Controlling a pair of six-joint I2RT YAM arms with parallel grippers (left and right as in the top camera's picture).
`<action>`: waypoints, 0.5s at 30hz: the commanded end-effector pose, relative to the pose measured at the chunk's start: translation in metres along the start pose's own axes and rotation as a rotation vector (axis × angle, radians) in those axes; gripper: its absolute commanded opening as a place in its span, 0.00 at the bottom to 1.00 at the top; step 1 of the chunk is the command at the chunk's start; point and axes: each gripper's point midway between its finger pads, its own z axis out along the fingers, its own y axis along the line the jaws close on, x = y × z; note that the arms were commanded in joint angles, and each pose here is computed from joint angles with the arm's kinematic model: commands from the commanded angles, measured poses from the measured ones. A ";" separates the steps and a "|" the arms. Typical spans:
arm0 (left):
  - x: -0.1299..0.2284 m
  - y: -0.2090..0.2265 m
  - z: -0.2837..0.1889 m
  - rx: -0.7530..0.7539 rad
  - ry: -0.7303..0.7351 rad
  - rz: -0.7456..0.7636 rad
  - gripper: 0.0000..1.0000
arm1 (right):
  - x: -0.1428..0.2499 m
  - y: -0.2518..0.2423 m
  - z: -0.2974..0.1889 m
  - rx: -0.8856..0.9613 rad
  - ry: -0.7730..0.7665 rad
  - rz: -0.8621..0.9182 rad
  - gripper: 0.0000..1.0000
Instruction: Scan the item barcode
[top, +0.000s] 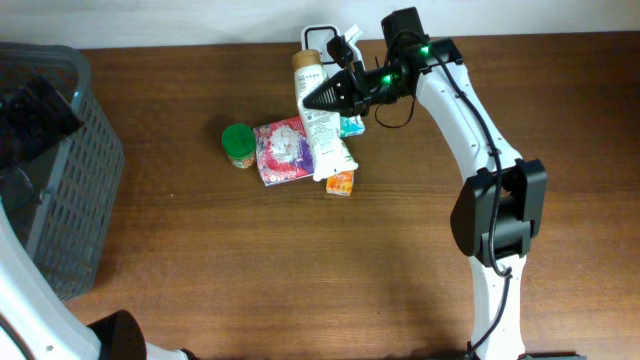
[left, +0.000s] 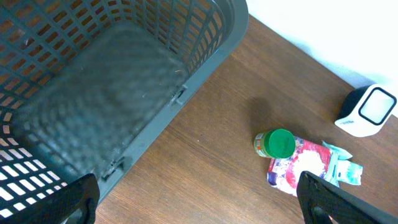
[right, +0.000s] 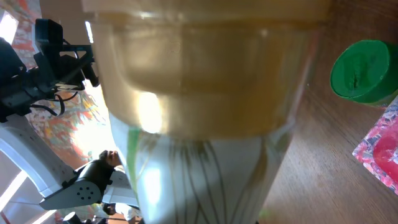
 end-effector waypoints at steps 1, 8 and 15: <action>0.000 0.001 -0.003 0.002 -0.005 -0.013 0.99 | -0.001 0.025 0.001 -0.063 0.010 -0.046 0.04; 0.000 0.001 -0.003 0.002 -0.005 -0.013 0.99 | -0.002 0.022 0.002 -0.044 0.007 -0.045 0.04; 0.000 0.001 -0.003 0.002 -0.005 -0.013 0.99 | -0.002 0.022 0.002 -0.044 0.007 -0.045 0.04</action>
